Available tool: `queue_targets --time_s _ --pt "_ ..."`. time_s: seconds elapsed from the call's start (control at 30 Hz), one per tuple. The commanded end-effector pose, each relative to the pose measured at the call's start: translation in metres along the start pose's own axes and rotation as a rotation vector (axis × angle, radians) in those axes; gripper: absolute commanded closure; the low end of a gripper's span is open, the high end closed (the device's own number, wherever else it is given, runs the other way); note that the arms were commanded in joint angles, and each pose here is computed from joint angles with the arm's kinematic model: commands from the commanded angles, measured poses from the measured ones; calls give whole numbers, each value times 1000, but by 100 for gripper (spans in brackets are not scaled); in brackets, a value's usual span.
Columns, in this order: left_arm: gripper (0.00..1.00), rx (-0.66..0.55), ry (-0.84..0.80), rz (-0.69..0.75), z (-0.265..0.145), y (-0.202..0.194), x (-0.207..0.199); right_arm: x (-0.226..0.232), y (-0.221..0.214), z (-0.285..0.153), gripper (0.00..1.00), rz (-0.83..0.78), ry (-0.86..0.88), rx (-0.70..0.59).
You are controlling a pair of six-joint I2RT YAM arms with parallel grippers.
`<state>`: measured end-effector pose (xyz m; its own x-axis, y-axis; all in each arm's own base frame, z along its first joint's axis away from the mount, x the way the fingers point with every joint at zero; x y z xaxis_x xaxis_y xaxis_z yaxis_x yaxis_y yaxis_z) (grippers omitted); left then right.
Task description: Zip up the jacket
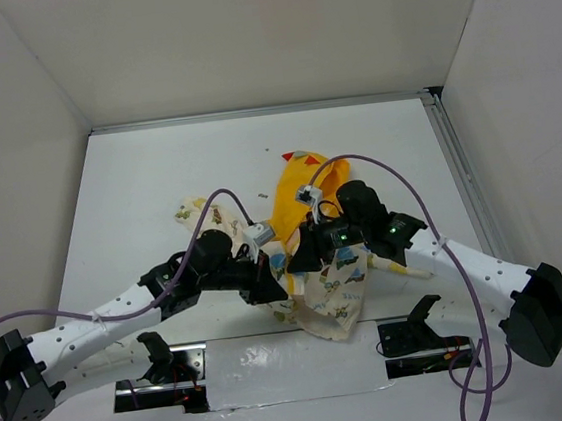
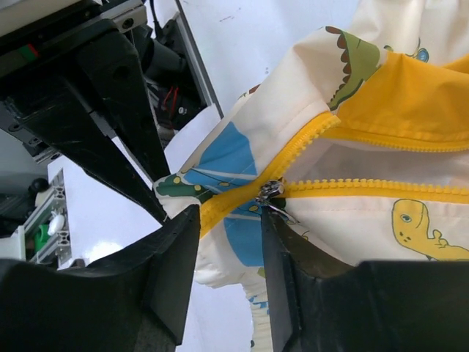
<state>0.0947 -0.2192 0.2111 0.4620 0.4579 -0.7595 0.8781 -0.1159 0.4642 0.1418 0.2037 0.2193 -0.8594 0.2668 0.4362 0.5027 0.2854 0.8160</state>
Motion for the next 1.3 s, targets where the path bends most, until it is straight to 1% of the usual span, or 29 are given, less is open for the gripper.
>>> queue_targets --time_s 0.0,0.03,0.1,0.13,0.17,0.2,0.27,0.3,0.33,0.4,0.5,0.63,0.87,1.0,1.17,1.23,1.27 --pt "100 -60 -131 149 -7 8 -13 2 5 -4 52 -51 43 -41" --pt "100 -52 -161 192 -9 6 -14 2 3 -3 45 -46 50 -36" --pt "100 -61 -216 252 -9 4 -14 0 2 -3 37 -46 41 -35" --pt "100 -62 -272 318 -11 1 -15 -1 1 -2 36 -42 30 -33" --pt "100 -63 -302 351 -12 -1 -16 -2 0 -2 35 -42 29 -35" --pt "100 -77 -341 425 -15 -2 -17 -2 0 -3 34 -45 34 -37" --pt "100 -77 -417 495 -16 -8 -16 0 1 -6 33 -55 38 -44" --pt "100 -96 -457 568 -18 -8 -18 0 1 -7 32 -63 41 -49" --pt "100 -78 -504 602 -20 -11 -20 2 2 -8 32 -66 44 -55" --pt "100 -78 -546 667 -21 -12 -20 4 4 -11 32 -80 54 -58" --pt "100 -77 -553 690 -19 -9 -22 7 5 -13 32 -95 86 -56" --pt "100 -62 -542 693 -14 -5 -21 14 1 -12 31 -113 182 -36" --pt "100 -78 -500 685 -8 -4 -15 26 -7 -16 31 -142 252 -13" --pt "100 -79 -509 694 -9 -2 -17 27 -10 -13 31 -135 233 11" --pt "100 -73 -513 699 -8 -3 -17 28 -10 -7 32 -141 270 23" --pt "100 -67 -520 704 -8 -3 -18 27 -9 -3 32 -134 258 26" --pt "100 -67 -522 705 -8 -3 -18 24 -9 -1 35 -129 243 29"
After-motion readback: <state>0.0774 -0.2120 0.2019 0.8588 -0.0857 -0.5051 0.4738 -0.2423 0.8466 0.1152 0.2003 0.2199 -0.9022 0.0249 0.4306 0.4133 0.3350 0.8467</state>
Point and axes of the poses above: each gripper's point midway between its finger pads, its own z axis out along the fingers, its own x axis along the line the jaws close on, y = z × x, the point moved 9 cm from there along -z, back along the fingers, and after that the axes turned 13 degrees about -z, right-handed, at the moved point
